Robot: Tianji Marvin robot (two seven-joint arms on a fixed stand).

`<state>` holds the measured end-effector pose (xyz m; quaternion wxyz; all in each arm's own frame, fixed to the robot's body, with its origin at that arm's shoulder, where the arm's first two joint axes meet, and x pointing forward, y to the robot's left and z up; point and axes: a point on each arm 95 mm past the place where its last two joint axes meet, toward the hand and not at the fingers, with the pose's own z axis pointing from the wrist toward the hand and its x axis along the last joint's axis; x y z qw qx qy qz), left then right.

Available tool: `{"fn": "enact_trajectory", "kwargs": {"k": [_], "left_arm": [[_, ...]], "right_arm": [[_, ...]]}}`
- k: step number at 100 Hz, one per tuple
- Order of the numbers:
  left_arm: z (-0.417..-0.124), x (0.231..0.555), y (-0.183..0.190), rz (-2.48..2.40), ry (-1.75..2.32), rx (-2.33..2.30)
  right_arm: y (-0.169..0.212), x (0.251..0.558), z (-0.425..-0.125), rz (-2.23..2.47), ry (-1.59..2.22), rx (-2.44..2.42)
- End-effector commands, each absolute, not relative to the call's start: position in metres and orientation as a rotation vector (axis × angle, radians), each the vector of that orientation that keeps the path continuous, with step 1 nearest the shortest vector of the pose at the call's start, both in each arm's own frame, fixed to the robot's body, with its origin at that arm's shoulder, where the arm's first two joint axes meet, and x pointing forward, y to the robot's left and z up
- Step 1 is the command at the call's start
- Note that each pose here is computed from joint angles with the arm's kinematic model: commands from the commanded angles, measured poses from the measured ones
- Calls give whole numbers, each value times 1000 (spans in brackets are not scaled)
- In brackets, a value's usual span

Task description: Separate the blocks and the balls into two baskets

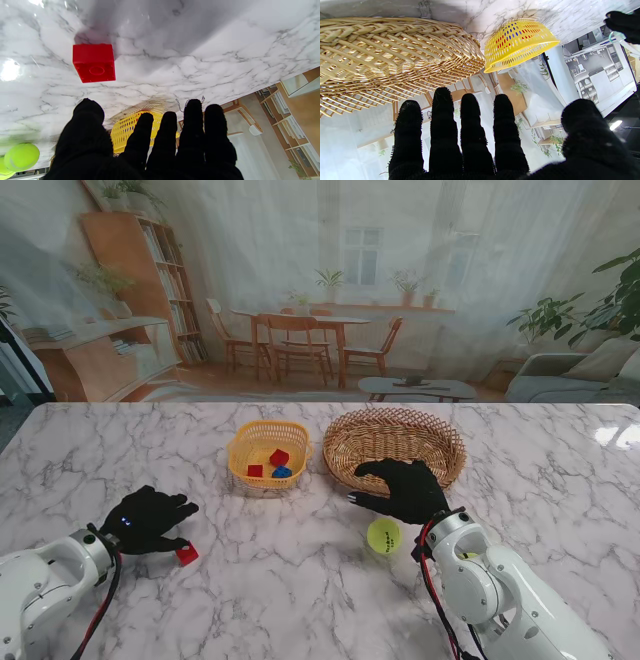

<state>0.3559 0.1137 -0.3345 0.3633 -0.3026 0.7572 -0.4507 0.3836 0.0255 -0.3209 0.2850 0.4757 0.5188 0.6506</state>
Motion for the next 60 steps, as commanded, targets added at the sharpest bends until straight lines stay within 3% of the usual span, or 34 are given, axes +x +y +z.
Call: {"fn": "enact_trajectory", "kwargs": {"k": [1,60], "left_arm": [[-346,349,113,-1139,1971,-812],[-362,348,105,-1106,1999,-850]], "right_arm": [[26,383,-323,1732,1393,1277],[26,382,-323,1730,1392,1278]]}}
